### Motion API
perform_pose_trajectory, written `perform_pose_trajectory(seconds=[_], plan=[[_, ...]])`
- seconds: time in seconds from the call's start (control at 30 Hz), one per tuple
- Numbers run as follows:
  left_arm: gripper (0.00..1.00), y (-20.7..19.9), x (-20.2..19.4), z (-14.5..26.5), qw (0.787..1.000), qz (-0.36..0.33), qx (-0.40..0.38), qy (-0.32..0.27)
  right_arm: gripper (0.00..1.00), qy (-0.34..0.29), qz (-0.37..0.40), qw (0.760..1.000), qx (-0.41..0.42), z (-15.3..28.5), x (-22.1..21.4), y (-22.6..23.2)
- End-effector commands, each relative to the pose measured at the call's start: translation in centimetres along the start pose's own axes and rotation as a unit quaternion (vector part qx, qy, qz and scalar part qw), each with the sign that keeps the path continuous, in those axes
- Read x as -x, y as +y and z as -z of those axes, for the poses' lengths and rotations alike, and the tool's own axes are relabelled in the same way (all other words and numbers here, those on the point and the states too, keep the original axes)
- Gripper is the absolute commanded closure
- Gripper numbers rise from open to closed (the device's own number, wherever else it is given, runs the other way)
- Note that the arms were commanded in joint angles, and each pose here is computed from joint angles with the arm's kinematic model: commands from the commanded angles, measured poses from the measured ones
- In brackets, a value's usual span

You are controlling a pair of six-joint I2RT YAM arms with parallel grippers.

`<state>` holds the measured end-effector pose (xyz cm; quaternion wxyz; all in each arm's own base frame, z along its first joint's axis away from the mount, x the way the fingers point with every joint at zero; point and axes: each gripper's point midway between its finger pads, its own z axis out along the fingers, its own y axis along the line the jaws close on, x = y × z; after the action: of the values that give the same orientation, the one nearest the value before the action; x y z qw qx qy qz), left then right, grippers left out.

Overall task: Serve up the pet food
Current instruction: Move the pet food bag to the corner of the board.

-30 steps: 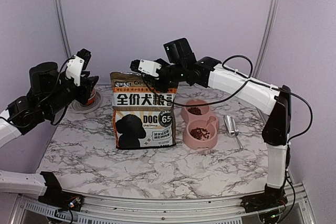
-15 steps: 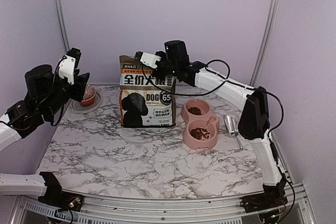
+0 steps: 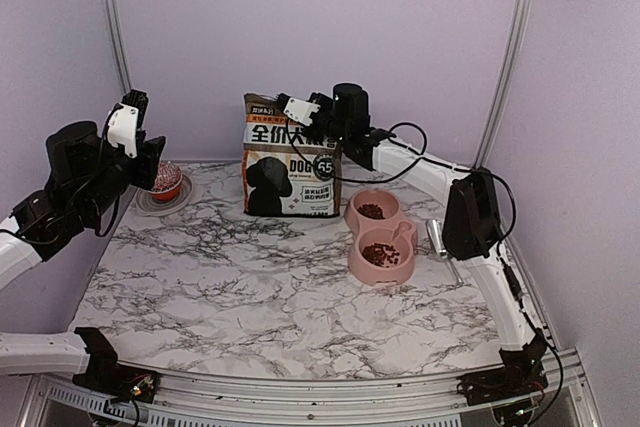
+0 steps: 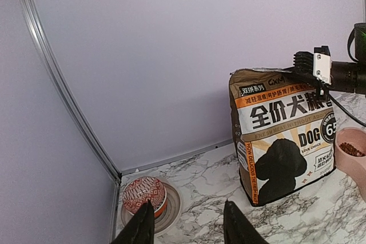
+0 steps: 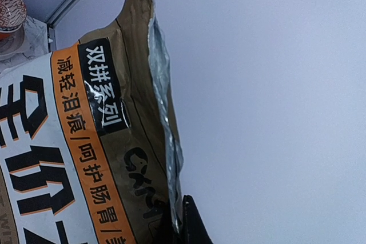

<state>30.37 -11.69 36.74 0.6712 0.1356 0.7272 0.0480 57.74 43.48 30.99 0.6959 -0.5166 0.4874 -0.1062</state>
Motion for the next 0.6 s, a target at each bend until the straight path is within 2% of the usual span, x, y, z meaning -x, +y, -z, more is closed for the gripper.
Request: perform_pose_trajectory(seconds=[0.0, 0.2, 0.37, 0.43, 0.57], plan=[[0.58, 0.0, 0.4, -0.2, 1.000, 0.015, -0.002, -0.012, 1.00, -0.125, 0.029, 0.964, -0.231, 4.9, 6.4, -15.6], [0.58, -0.1, 0.6, -0.2, 1.000, 0.021, -0.007, -0.015, 1.00, -0.159, 0.051, 0.945, -0.282, 6.5, 5.4, -18.6], [0.58, 0.0, 0.7, -0.2, 0.999, 0.027, -0.008, -0.017, 1.00, -0.174, 0.087, 0.939, -0.285, 7.1, 5.0, -18.9], [0.58, -0.1, 0.7, -0.2, 0.999, 0.027, -0.009, -0.016, 1.00, -0.171, 0.083, 0.941, -0.281, 7.1, 4.7, -19.0], [0.58, 0.0, 0.8, -0.1, 0.999, 0.028, -0.009, -0.019, 1.00, -0.164, 0.100, 0.950, -0.248, 6.1, 3.6, -16.4]])
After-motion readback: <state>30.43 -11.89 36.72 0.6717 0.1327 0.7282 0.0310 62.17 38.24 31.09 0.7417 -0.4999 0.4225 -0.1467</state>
